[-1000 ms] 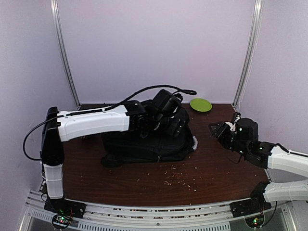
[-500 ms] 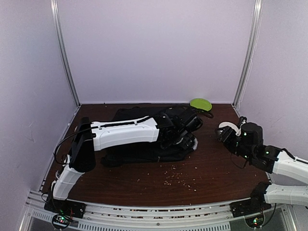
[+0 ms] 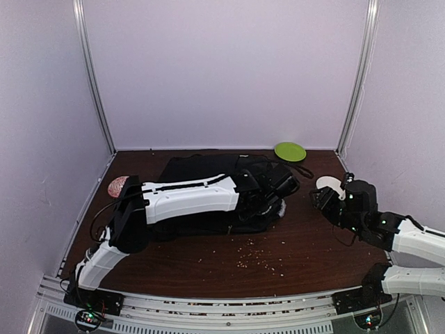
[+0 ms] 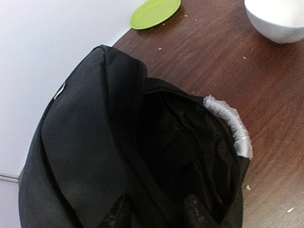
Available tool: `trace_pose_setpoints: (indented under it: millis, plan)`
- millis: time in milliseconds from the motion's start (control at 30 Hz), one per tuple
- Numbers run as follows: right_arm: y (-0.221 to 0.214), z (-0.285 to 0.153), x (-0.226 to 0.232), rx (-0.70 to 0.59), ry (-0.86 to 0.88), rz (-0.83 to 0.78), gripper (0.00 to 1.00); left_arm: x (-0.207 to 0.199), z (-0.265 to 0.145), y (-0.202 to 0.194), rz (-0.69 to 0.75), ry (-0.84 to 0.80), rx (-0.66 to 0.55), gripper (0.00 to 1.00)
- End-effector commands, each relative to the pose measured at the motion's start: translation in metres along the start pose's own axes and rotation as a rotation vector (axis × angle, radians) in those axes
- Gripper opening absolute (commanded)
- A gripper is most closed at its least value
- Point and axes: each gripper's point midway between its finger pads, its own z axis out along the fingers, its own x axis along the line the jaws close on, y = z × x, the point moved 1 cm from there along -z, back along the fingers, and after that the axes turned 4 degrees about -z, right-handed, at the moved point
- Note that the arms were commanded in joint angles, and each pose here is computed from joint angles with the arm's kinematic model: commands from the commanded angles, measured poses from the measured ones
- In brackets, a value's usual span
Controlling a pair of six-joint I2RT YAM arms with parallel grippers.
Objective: Pack the student bag
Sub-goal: Zip the student bag at the center of the board.
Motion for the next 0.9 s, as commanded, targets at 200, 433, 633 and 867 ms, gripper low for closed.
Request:
trace_pose_setpoints:
  millis: [200,433,633,867]
  plan:
    - [-0.011,0.006,0.019,0.053,0.118,-0.036,0.65,0.046,-0.067,0.059,-0.322,-0.309,-0.104,0.03]
    - [-0.013,0.013,0.045,0.05,0.275,0.016,0.66,0.045,-0.063,0.049,-0.481,-0.545,-0.074,0.06]
    - [-0.007,0.014,0.057,0.037,0.312,0.017,0.66,0.029,-0.059,0.037,-0.487,-0.647,-0.033,0.46]
    - [-0.008,0.006,0.055,0.042,0.301,-0.053,0.66,0.058,-0.09,0.04,-0.461,-0.616,-0.078,0.85]
